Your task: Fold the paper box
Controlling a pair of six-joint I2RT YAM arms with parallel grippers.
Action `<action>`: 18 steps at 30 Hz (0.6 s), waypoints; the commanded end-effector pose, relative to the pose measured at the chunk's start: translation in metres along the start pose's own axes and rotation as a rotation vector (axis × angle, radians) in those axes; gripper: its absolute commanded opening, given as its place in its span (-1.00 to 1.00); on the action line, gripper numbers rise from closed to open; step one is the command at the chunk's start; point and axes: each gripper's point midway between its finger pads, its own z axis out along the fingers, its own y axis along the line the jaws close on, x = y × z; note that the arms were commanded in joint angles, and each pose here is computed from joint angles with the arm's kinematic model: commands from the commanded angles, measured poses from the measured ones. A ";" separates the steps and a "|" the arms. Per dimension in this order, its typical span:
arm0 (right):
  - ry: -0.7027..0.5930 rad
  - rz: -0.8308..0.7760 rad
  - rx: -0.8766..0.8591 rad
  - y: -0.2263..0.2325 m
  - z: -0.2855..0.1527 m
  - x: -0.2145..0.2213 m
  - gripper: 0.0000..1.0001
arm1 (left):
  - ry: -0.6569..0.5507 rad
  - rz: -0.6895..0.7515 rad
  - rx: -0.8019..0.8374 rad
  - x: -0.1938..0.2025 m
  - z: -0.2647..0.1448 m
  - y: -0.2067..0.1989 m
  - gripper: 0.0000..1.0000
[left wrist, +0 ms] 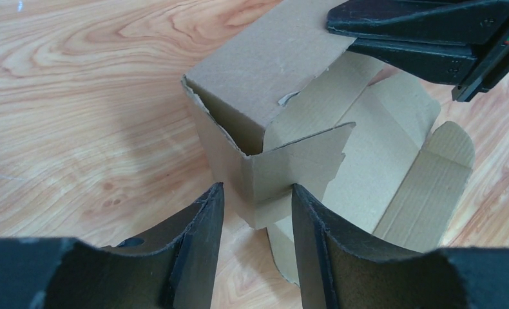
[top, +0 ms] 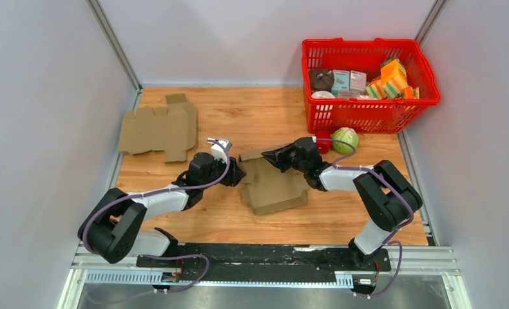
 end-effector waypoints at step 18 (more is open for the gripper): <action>0.046 -0.145 -0.230 0.061 -0.008 0.007 -1.00 | -0.107 0.060 -0.019 -0.025 -0.013 -0.004 0.15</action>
